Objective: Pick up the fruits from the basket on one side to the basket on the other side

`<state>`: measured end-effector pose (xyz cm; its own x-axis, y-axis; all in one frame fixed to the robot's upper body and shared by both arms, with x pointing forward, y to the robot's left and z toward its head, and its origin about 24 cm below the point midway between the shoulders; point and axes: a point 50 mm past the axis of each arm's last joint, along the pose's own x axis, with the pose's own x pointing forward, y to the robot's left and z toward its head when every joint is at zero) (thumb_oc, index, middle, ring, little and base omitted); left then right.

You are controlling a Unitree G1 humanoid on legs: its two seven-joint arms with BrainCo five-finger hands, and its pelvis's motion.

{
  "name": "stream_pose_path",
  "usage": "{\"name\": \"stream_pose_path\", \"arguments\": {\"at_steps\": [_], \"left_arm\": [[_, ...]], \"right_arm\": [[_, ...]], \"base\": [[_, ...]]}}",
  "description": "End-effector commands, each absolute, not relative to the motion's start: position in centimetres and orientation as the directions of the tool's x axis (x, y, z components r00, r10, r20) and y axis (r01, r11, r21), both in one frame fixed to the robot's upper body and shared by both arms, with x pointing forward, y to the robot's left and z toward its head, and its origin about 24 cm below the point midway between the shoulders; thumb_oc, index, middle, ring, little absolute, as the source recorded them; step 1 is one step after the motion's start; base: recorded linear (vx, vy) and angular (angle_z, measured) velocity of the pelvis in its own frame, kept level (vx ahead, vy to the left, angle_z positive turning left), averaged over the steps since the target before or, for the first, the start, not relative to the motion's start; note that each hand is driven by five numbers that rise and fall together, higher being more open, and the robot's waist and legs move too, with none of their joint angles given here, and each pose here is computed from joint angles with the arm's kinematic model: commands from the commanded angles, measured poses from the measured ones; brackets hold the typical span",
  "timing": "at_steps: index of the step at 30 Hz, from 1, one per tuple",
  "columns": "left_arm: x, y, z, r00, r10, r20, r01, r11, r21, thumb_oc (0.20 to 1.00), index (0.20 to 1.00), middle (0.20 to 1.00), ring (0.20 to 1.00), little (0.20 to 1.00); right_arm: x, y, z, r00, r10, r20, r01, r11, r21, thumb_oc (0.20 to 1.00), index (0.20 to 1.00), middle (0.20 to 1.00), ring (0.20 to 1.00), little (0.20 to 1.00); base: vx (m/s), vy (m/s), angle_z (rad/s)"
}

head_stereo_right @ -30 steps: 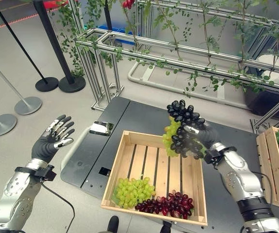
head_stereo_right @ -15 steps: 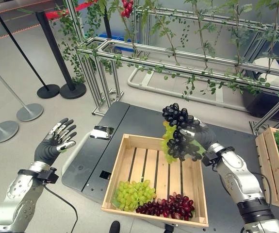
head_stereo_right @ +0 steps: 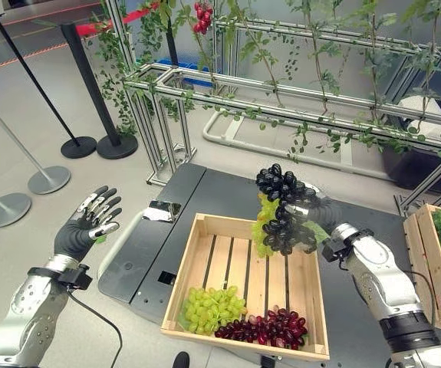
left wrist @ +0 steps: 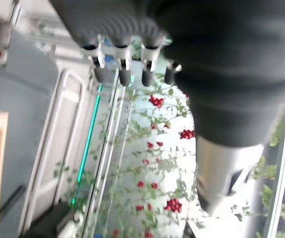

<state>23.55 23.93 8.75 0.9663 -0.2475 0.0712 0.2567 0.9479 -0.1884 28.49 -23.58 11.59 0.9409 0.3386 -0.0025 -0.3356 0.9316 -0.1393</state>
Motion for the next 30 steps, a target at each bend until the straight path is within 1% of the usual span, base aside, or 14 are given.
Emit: {"name": "stream_pose_path", "arguments": {"at_steps": [1, 2, 4, 5, 7, 8, 9, 12, 15, 16, 17, 21, 22, 30], "left_arm": [[24.5, 22.3, 11.4, 0.905, -0.396, 0.155, 0.422, 0.882, -0.209, 1.000, 1.000, 1.000, 1.000, 1.000], [24.7, 21.7, 11.6, 0.891, -0.428, 0.151, 0.452, 0.866, -0.214, 1.000, 1.000, 1.000, 1.000, 1.000], [24.8, 20.2, 12.5, 0.835, -0.535, 0.132, 0.551, 0.811, -0.198, 1.000, 1.000, 1.000, 1.000, 1.000], [24.8, 20.2, 12.5, 0.835, -0.535, 0.132, 0.551, 0.811, -0.197, 1.000, 1.000, 1.000, 1.000, 1.000], [24.8, 19.2, 13.0, 0.796, -0.594, 0.117, 0.605, 0.777, -0.175, 1.000, 1.000, 1.000, 1.000, 1.000], [24.9, 18.5, 13.5, 0.763, -0.638, 0.104, 0.647, 0.749, -0.145, 1.000, 1.000, 1.000, 1.000, 1.000], [24.9, 18.5, 13.5, 0.762, -0.639, 0.105, 0.647, 0.749, -0.145, 1.000, 1.000, 1.000, 1.000, 1.000], [25.3, 17.5, 14.0, 0.722, -0.686, 0.084, 0.691, 0.715, -0.106, 1.000, 1.000, 1.000, 1.000, 1.000], [25.3, 16.3, 14.3, 0.670, -0.740, 0.062, 0.742, 0.665, -0.086, 1.000, 1.000, 1.000, 1.000, 1.000], [25.2, 15.7, 14.6, 0.634, -0.772, 0.044, 0.773, 0.631, -0.069, 1.000, 1.000, 1.000, 1.000, 1.000], [25.2, 15.7, 14.6, 0.634, -0.772, 0.044, 0.773, 0.631, -0.068, 1.000, 1.000, 1.000, 1.000, 1.000], [24.9, 14.5, 14.7, 0.576, -0.817, 0.025, 0.816, 0.573, -0.071, 1.000, 1.000, 1.000, 1.000, 1.000], [24.8, 13.8, 14.6, 0.548, -0.836, 0.017, 0.835, 0.546, -0.076, 1.000, 1.000, 1.000, 1.000, 1.000], [24.7, 12.1, 14.3, 0.490, -0.872, -0.001, 0.869, 0.488, -0.075, 1.000, 1.000, 1.000, 1.000, 1.000]], "right_arm": [[29.5, -21.5, 18.4, 0.863, 0.410, 0.295, -0.328, 0.899, -0.290, 0.200, 0.200, 0.200, 0.200, 0.200], [29.7, -21.1, 18.5, 0.859, 0.412, 0.303, -0.329, 0.899, -0.289, 0.200, 0.200, 0.200, 0.200, 0.200], [30.3, -19.9, 18.8, 0.846, 0.418, 0.330, -0.334, 0.899, -0.284, 0.200, 0.200, 0.200, 0.200, 0.200], [30.3, -19.9, 18.8, 0.846, 0.418, 0.331, -0.333, 0.899, -0.283, 0.200, 0.200, 0.200, 0.200, 0.200], [30.7, -19.0, 19.5, 0.828, 0.430, 0.360, -0.327, 0.892, -0.313, 0.200, 0.200, 0.200, 0.200, 0.200], [30.9, -18.1, 19.9, 0.814, 0.446, 0.371, -0.328, 0.882, -0.339, 0.200, 0.200, 0.200, 0.200, 0.200], [30.9, -18.1, 19.9, 0.814, 0.445, 0.372, -0.327, 0.882, -0.339, 0.200, 0.200, 0.200, 0.200, 0.200], [31.1, -16.9, 20.7, 0.789, 0.475, 0.389, -0.340, 0.865, -0.368, 0.200, 0.200, 0.200, 0.200, 0.200], [31.3, -16.1, 21.4, 0.770, 0.495, 0.402, -0.338, 0.851, -0.402, 0.200, 0.200, 0.200, 0.200, 0.200], [31.6, -15.8, 21.3, 0.770, 0.504, 0.392, -0.347, 0.846, -0.406, 0.200, 0.200, 0.200, 0.200, 0.200], [31.6, -15.8, 21.3, 0.770, 0.503, 0.393, -0.346, 0.846, -0.405, 0.200, 0.200, 0.200, 0.200, 0.200], [32.0, -15.2, 21.5, 0.766, 0.509, 0.394, -0.342, 0.840, -0.421, 0.200, 0.200, 0.200, 0.200, 0.200], [32.0, -14.6, 21.9, 0.752, 0.519, 0.407, -0.344, 0.835, -0.429, 0.200, 0.200, 0.200, 0.200, 0.200], [32.1, -12.8, 23.7, 0.703, 0.529, 0.475, -0.320, 0.832, -0.453, 0.200, 0.200, 0.200, 0.200, 0.200]], "base": [[0.00, 0.000, 0.00], [0.00, 0.000, 0.00], [0.00, 0.000, 0.00], [0.00, 0.000, 0.00], [0.00, 0.000, 0.00], [0.00, 0.000, 0.00], [0.00, 0.000, 0.00], [0.00, 0.000, 0.00], [0.00, 0.000, 0.00], [0.00, 0.000, 0.00], [0.00, 0.000, 0.00], [0.00, 0.000, 0.00], [0.00, 0.000, 0.00], [0.00, 0.000, 0.00]]}}
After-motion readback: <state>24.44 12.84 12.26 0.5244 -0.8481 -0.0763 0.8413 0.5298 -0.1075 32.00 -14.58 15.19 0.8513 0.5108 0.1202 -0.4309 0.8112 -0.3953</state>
